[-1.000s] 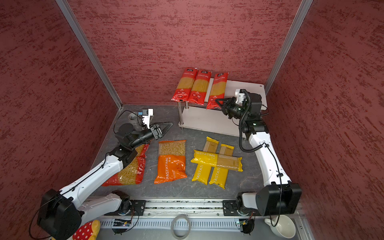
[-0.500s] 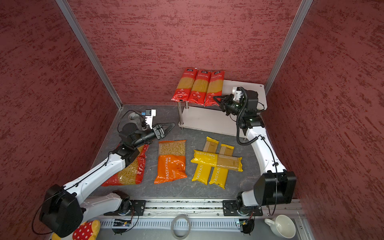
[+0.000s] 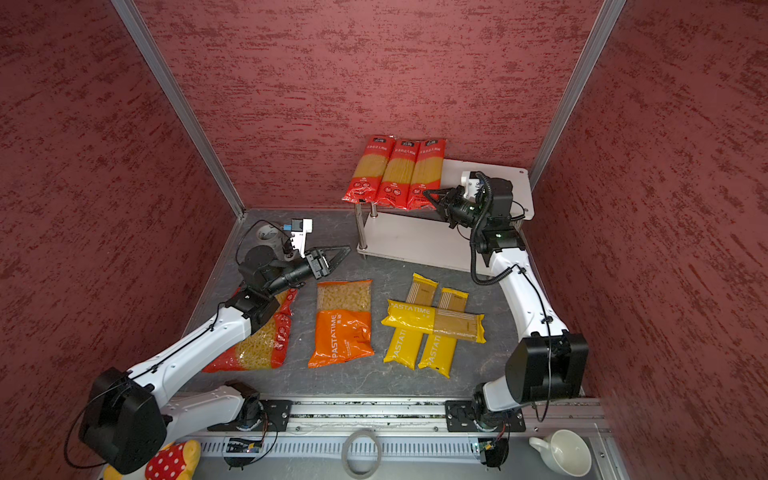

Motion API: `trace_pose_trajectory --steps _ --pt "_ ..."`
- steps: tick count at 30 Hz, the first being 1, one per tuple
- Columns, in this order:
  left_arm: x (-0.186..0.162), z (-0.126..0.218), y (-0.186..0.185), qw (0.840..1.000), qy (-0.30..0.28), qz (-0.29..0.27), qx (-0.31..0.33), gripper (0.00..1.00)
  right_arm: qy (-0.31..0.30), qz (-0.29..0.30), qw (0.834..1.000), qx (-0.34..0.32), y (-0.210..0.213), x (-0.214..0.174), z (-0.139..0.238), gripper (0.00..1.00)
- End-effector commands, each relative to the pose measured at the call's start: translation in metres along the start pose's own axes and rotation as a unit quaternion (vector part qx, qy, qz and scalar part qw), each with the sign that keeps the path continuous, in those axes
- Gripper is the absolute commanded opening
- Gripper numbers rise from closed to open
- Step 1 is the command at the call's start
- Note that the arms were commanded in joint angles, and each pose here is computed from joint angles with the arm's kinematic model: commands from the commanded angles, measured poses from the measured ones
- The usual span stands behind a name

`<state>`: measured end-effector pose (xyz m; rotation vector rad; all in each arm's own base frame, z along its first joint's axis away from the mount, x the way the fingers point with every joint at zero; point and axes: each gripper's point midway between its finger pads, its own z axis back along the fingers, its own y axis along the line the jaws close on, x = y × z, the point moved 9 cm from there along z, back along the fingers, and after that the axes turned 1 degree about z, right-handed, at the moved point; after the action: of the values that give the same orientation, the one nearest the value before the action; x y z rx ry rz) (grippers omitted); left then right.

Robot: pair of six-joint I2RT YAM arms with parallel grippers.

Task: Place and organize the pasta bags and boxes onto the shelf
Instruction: 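Stand the bag beside the other two with the right gripper while the left releases, then open the right gripper and lower both grippers toward the yellow PASTATIME packs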

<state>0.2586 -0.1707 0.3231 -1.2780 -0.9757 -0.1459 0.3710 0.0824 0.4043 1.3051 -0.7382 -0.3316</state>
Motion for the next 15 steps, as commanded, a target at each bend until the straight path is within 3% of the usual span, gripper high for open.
trace_pose_trajectory --steps 1,5,15 --pt "0.007 -0.002 -0.009 1.0 -0.011 -0.018 -0.013 0.62 0.001 0.053 0.998 0.041 0.025 -0.001 0.004 0.29" --pt "0.006 -0.001 -0.007 1.0 -0.009 -0.018 -0.012 0.62 -0.015 0.052 0.998 0.035 0.027 -0.007 0.013 0.44" --pt "0.01 0.002 -0.014 0.998 0.004 -0.062 0.008 0.62 -0.012 0.04 0.999 -0.022 0.006 -0.025 0.026 0.61"
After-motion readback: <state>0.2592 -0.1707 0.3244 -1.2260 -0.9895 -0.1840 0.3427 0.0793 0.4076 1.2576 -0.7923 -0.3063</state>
